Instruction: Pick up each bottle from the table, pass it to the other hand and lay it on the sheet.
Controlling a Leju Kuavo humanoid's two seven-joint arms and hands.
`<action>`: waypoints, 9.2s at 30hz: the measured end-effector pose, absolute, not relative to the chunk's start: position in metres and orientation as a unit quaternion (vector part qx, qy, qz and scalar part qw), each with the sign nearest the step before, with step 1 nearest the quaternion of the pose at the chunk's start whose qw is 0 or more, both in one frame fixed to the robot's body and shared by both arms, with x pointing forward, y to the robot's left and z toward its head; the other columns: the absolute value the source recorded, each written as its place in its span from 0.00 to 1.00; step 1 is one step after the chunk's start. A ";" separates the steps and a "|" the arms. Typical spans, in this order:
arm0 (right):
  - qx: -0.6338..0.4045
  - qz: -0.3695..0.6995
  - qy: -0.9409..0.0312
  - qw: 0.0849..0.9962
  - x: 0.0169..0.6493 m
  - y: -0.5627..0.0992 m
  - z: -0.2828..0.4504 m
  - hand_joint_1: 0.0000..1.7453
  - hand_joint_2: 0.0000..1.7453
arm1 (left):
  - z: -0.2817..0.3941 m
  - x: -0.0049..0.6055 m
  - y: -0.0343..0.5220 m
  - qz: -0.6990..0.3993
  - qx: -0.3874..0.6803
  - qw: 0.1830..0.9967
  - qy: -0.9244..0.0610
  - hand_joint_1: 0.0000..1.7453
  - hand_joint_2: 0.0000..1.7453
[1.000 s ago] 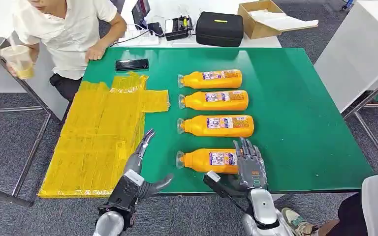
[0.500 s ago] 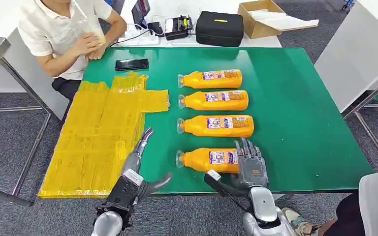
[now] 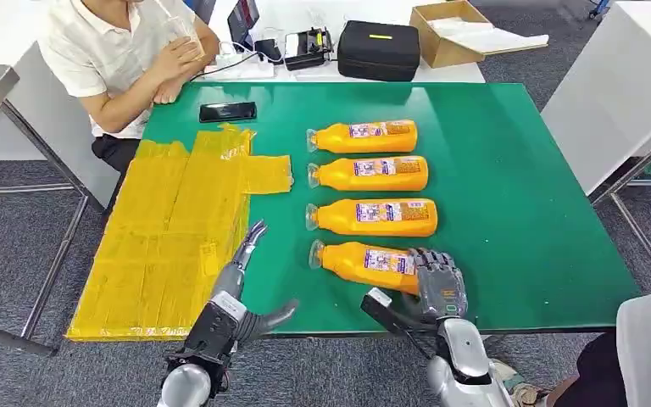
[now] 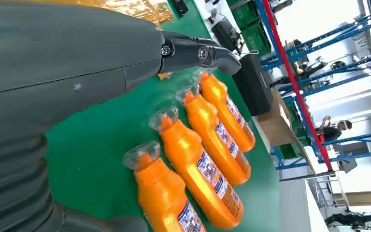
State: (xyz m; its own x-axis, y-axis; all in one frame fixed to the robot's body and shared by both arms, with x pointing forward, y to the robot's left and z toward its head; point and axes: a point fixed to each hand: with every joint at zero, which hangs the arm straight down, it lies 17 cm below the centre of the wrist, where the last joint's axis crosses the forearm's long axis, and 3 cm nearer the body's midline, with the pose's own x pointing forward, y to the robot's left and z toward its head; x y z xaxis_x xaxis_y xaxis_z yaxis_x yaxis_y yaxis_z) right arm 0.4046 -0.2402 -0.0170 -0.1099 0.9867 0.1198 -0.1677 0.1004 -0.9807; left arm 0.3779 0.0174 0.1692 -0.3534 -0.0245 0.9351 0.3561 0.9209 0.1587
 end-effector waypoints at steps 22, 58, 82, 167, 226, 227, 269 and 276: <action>-0.190 0.348 -0.696 0.599 0.390 -0.200 0.039 1.00 1.00 | 0.157 0.379 0.023 -0.052 -0.245 0.618 -0.745 0.00 1.00; -0.032 0.297 -0.805 0.513 0.373 -0.070 0.132 0.92 1.00 | 0.162 0.377 0.009 0.079 -0.443 0.603 -0.659 0.00 1.00; 0.025 0.340 -0.790 0.510 0.350 -0.010 0.111 0.59 1.00 | 0.179 0.393 -0.011 0.071 -0.455 0.580 -0.672 1.00 1.00; -0.347 0.256 -0.798 0.420 0.390 -0.197 0.179 0.00 1.00 | 0.051 0.514 0.140 -0.480 0.355 0.554 -0.580 0.14 1.00; -0.356 0.275 -0.772 0.449 0.386 -0.203 0.147 0.00 1.00 | 0.135 0.456 0.036 -0.410 0.222 0.486 -0.739 0.00 1.00; -0.358 0.276 -0.771 0.448 0.384 -0.204 0.147 0.00 1.00 | 0.141 0.449 0.030 -0.406 0.212 0.482 -0.747 0.00 1.00; -0.385 0.298 -0.752 0.445 0.382 -0.212 0.141 0.00 1.00 | 0.189 0.406 -0.018 -0.379 0.106 0.445 -0.804 0.00 1.00; -0.385 0.298 -0.752 0.445 0.382 -0.212 0.141 0.00 1.00 | 0.189 0.406 -0.018 -0.379 0.106 0.445 -0.804 0.00 1.00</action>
